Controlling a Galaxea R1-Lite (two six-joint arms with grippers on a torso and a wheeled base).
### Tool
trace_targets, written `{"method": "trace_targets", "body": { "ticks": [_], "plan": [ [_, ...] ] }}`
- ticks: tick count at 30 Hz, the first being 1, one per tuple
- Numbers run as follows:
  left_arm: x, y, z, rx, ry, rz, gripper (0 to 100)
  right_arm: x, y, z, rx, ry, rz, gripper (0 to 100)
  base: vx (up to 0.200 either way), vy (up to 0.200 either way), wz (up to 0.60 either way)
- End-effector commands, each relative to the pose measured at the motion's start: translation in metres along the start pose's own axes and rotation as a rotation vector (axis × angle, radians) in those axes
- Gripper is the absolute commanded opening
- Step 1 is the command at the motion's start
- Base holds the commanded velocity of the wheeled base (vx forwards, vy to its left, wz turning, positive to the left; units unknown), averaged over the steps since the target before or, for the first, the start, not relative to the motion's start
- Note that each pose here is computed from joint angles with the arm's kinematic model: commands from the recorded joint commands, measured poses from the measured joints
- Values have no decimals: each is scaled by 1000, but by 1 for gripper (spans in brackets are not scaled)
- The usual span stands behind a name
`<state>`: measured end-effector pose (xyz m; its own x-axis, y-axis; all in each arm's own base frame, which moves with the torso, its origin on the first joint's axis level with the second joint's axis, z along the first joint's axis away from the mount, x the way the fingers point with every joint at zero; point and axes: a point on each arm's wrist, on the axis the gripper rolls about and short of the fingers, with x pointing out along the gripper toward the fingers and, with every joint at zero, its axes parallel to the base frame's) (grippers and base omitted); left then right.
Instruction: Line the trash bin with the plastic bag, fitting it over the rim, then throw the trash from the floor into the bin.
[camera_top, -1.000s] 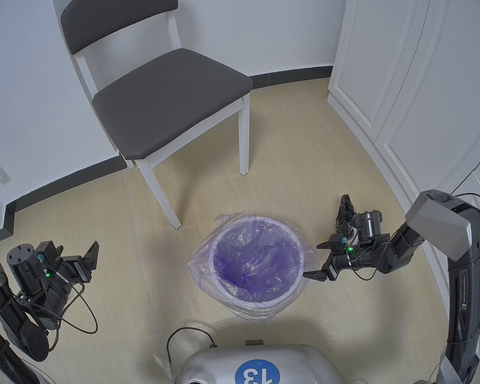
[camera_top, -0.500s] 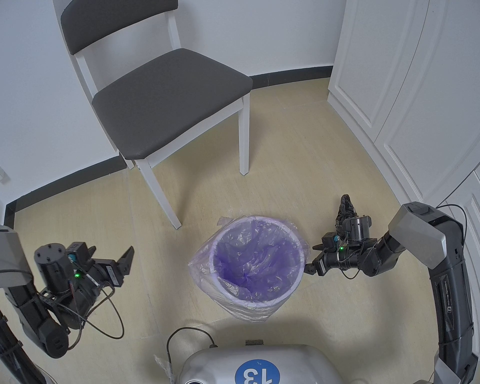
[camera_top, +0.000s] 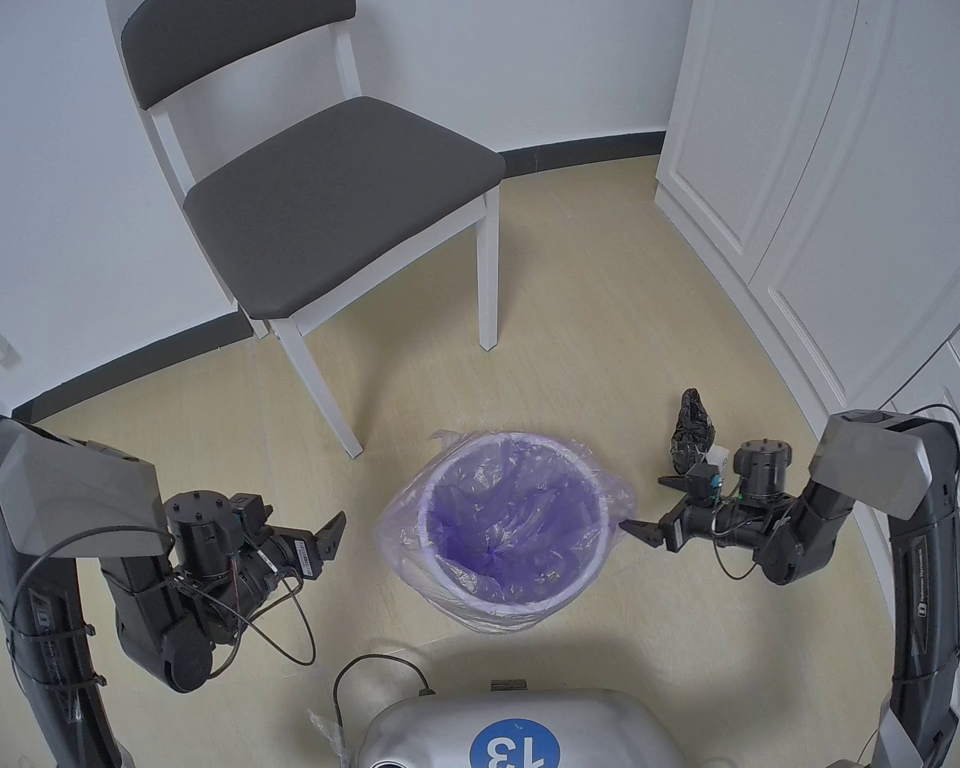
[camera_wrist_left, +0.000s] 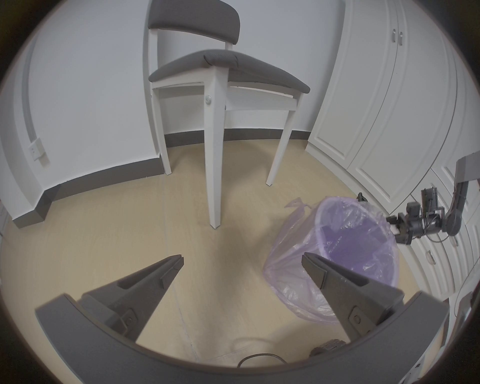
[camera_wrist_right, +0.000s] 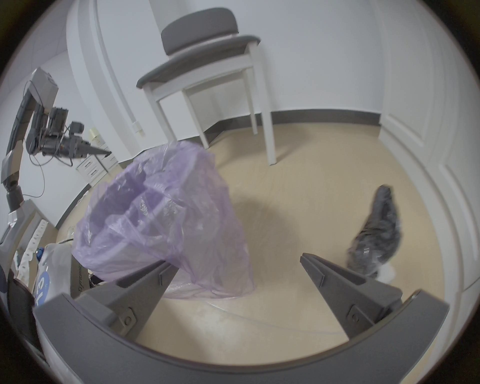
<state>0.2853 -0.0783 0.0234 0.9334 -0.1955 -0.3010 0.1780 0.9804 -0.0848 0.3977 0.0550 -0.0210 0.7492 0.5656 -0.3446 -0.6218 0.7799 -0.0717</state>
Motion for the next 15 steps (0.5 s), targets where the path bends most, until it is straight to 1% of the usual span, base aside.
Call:
{"method": "trace_targets", "body": {
  "ticks": [1, 2, 3, 4, 5, 6, 7, 12, 13, 14, 15],
  "plan": [
    [-7, -12, 3, -15, -13, -58, 100, -28, -52, 16, 47, -25, -132, 100, 0, 0, 0],
    [-7, -12, 3, -15, -13, -58, 100, -28, -52, 16, 47, -25, -132, 100, 0, 0, 0],
    [-13, -15, 10, -43, -37, -70, 100, -26, -71, 12, 88, 8, -159, 100, 0, 0, 0],
    [-14, -15, 11, -48, -39, -69, 100, -25, -75, 12, 93, 12, -167, 100, 0, 0, 0],
    [-19, -15, 13, -59, -42, -68, 100, -26, -86, 6, 129, 32, -197, 100, 0, 0, 0],
    [-24, -15, 13, -60, -37, -67, 100, -28, -90, 1, 161, 41, -207, 100, 0, 0, 0],
    [-27, -14, 13, -60, -34, -69, 100, -29, -91, 0, 175, 44, -211, 100, 0, 0, 0],
    [-37, -15, 9, -68, -7, -70, 100, -24, -103, 6, 186, 12, -243, 100, 0, 0, 0],
    [-39, -16, 8, -84, 2, -72, 100, -20, -109, 1, 216, 8, -271, 100, 0, 0, 0],
    [-39, -16, 8, -84, 2, -72, 100, -20, -109, 1, 216, 8, -271, 100, 0, 0, 0],
    [-39, -16, 9, -86, -3, -73, 100, -15, -117, 1, 234, -11, -309, 100, 0, 0, 0]
  ]
}}
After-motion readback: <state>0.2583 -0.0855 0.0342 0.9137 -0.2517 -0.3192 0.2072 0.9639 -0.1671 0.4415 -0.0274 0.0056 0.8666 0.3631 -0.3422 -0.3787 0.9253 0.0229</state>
